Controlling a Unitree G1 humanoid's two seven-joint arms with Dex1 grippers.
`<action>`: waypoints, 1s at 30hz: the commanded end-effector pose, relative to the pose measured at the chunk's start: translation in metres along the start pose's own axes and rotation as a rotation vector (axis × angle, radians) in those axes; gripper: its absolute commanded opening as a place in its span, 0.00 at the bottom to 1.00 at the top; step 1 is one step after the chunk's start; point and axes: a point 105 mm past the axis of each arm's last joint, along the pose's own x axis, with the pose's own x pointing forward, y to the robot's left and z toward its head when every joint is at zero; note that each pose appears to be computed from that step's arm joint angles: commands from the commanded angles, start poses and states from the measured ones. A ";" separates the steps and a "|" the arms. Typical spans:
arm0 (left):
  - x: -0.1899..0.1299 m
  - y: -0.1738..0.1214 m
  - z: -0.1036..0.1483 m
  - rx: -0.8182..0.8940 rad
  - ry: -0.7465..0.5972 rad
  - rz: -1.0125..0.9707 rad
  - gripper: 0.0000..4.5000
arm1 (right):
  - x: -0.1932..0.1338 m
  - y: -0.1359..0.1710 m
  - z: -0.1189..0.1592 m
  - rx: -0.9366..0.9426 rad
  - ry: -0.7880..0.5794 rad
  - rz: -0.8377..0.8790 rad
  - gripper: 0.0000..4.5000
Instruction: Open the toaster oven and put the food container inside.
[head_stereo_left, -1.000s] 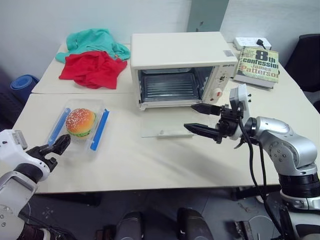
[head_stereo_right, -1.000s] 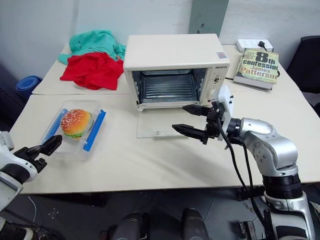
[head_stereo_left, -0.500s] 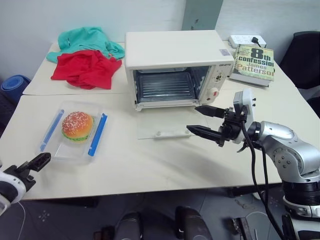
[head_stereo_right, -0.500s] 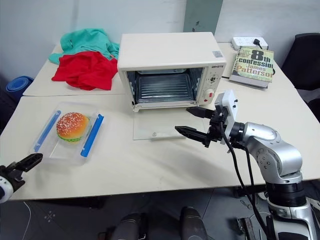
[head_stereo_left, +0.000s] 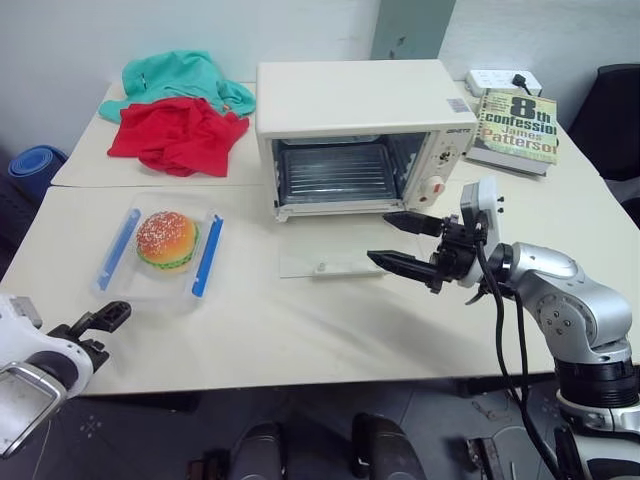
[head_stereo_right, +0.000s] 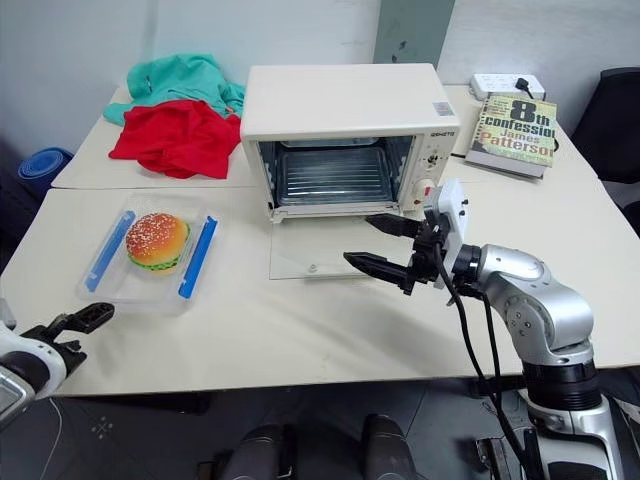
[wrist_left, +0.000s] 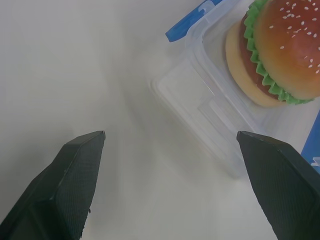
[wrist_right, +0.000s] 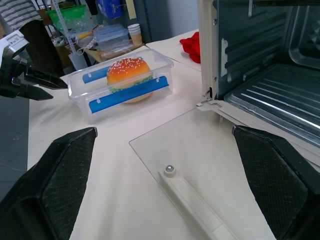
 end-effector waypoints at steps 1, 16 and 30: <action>-0.001 -0.007 0.011 0.005 -0.029 -0.035 0.99 | -0.006 0.005 0.013 -0.049 -0.032 -0.010 1.00; 0.012 -0.035 0.013 -0.090 -0.032 -0.158 0.99 | -0.011 0.007 0.022 -0.091 -0.039 -0.010 1.00; 0.048 -0.045 0.021 -0.167 0.061 0.038 0.63 | -0.013 0.043 0.036 -0.160 -0.007 0.173 1.00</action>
